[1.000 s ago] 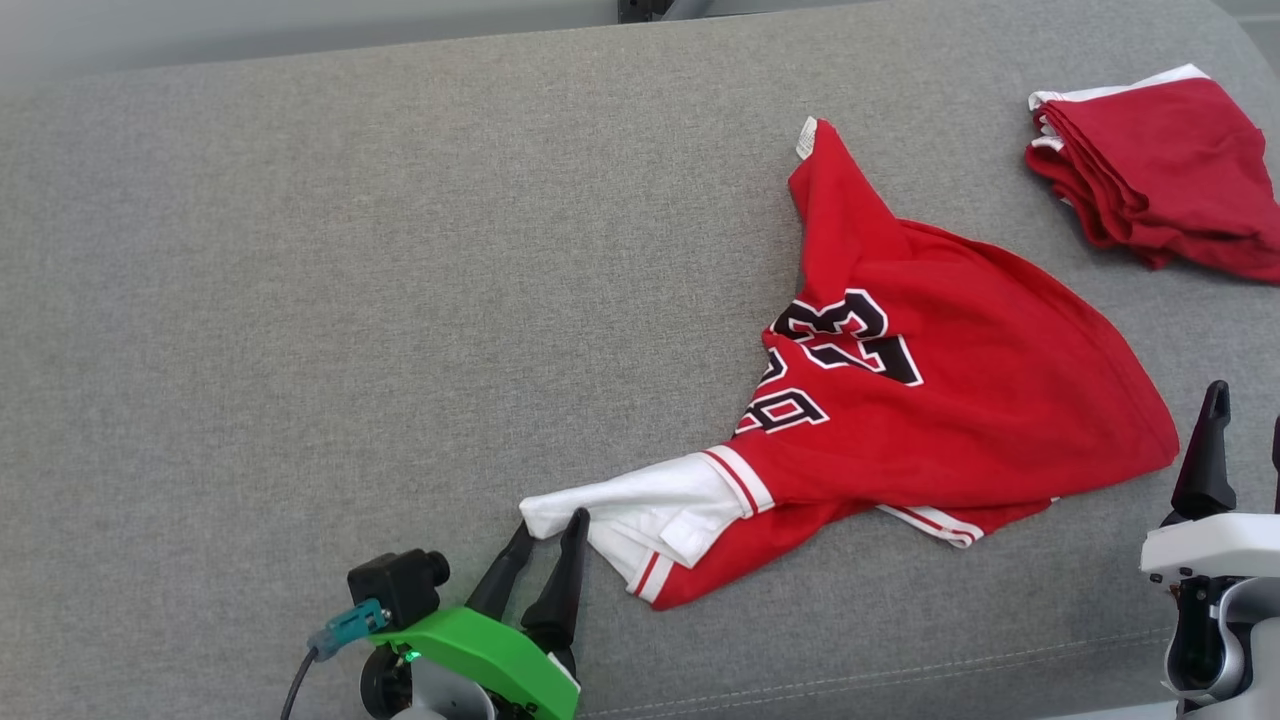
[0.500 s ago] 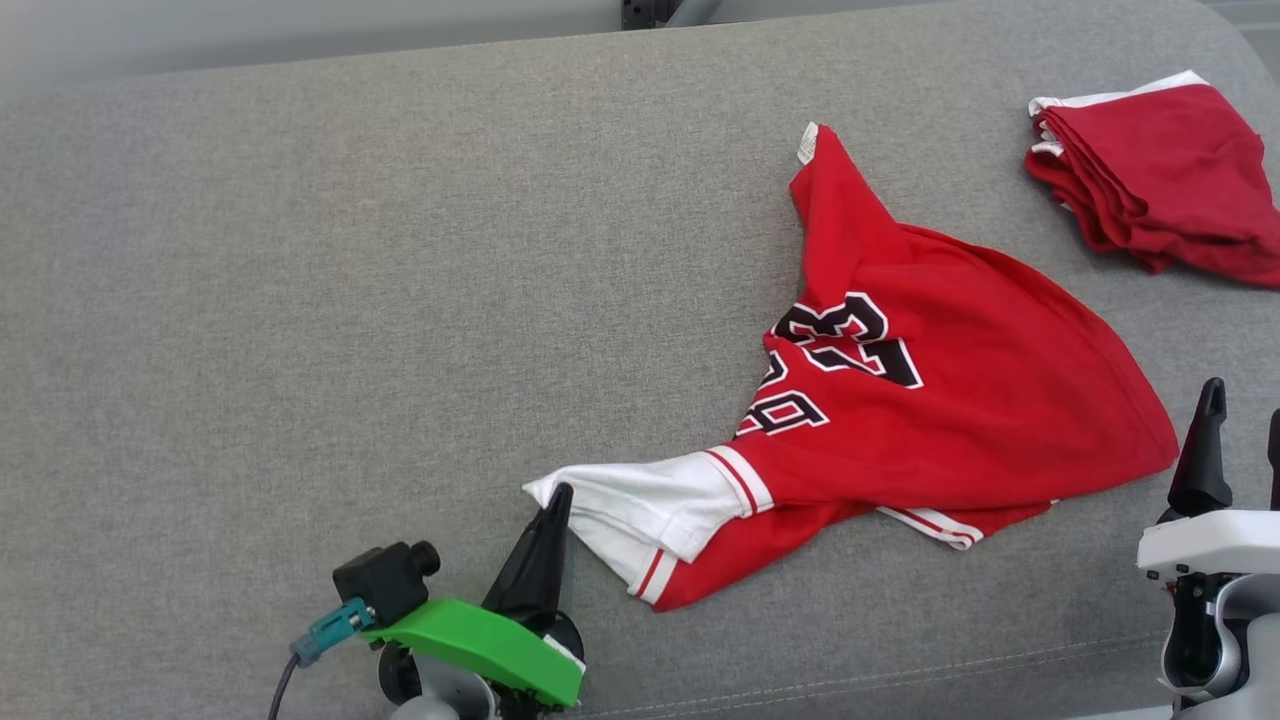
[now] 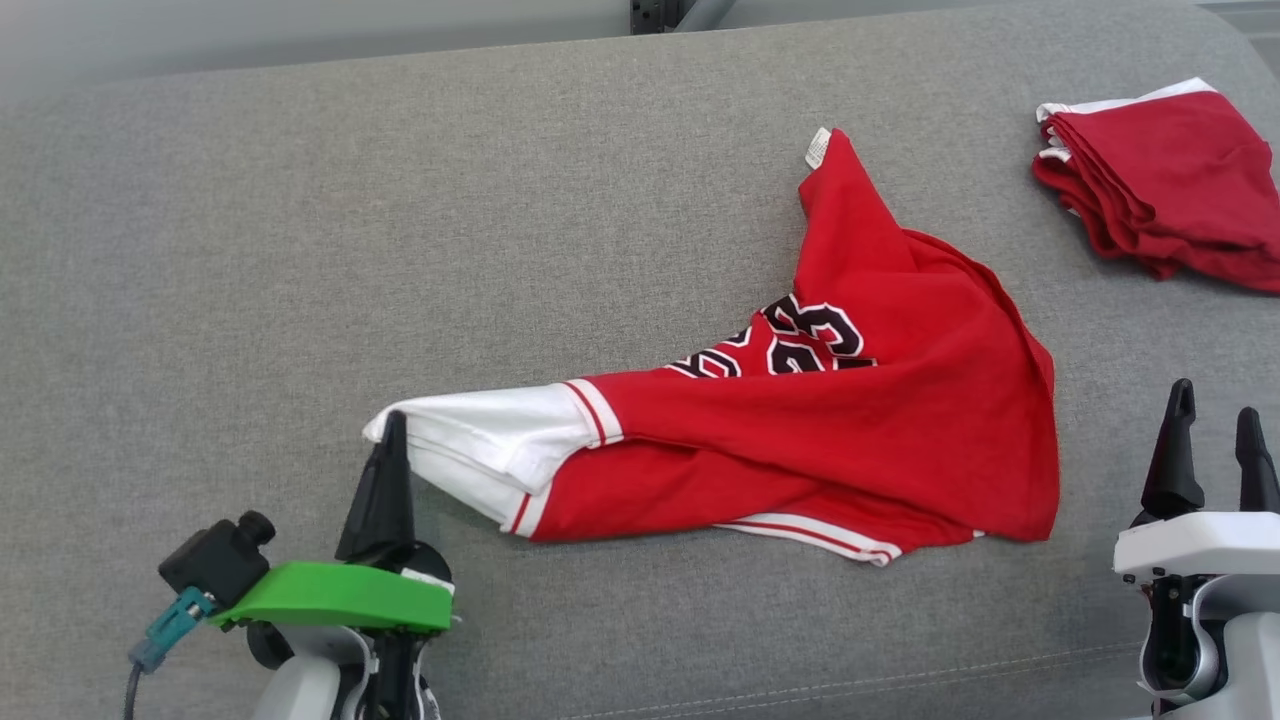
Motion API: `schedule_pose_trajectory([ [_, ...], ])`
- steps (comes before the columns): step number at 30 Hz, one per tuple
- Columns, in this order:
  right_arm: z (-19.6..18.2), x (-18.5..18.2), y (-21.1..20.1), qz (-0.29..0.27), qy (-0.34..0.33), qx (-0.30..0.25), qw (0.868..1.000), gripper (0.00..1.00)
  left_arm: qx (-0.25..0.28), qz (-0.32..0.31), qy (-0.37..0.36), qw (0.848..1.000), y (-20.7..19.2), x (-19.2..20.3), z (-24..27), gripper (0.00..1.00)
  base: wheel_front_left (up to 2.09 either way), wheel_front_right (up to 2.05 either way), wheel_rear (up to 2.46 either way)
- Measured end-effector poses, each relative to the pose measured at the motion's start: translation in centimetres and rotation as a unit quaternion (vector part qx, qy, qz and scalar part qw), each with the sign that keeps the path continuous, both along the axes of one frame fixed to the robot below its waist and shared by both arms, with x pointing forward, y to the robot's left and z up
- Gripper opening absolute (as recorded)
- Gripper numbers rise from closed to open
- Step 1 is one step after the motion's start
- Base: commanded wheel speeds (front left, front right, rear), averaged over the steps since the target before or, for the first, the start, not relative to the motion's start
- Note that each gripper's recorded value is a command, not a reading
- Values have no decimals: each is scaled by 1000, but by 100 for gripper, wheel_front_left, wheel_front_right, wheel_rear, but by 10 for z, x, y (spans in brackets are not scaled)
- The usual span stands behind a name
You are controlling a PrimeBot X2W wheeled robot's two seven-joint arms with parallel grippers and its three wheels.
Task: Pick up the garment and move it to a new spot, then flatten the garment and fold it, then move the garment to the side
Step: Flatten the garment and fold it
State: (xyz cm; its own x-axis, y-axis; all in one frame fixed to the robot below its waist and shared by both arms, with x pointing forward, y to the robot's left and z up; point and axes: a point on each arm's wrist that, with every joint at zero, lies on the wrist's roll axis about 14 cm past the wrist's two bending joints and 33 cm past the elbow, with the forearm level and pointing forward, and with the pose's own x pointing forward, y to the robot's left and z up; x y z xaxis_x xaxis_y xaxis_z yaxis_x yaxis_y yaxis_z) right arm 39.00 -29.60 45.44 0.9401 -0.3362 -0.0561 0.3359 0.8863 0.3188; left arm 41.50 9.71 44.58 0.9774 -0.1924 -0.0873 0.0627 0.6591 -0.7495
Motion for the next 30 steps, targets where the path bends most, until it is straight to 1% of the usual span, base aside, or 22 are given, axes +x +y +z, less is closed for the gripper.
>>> schedule_pose_trajectory([
  [3,-2,3,7,10,1,4,1000,100,9,23,-11,1000,17,6,6,0,0,0,0],
  [6,-6,3,13,18,6,11,1000,100,19,38,-8,999,28,7,3,0,0,0,0],
  [9,-10,1,17,23,10,19,1000,100,35,32,22,999,27,-2,-17,0,0,0,0],
  [11,-12,-2,17,22,13,20,999,100,35,31,38,998,25,-7,-26,0,0,0,0],
  [12,-12,-3,16,21,13,20,999,100,35,31,44,998,24,-9,-30,5,0,0,0],
  [13,-11,-4,16,21,12,19,1000,100,34,30,49,998,23,-12,-33,5,0,0,0],
  [15,-4,-3,17,26,3,8,1000,100,34,27,57,997,21,-16,-37,28,0,0,0],
  [16,0,-2,19,31,0,2,1000,100,38,26,58,997,21,-18,-39,46,0,0,0],
  [17,3,-1,21,36,-3,-5,999,100,41,26,60,997,22,-20,-40,80,0,0,0],
  [18,5,-1,24,42,-4,-11,999,100,41,29,61,997,24,-21,-40,100,0,0,0],
  [24,14,2,48,81,-17,-22,996,100,59,46,47,996,38,-25,-33,100,0,0,0],
  [28,20,1,65,107,-26,-21,994,100,68,63,23,995,49,-25,-18,100,0,0,0],
  [30,22,0,74,119,-29,-20,992,100,82,67,8,994,53,-25,-9,100,0,0,0],
])
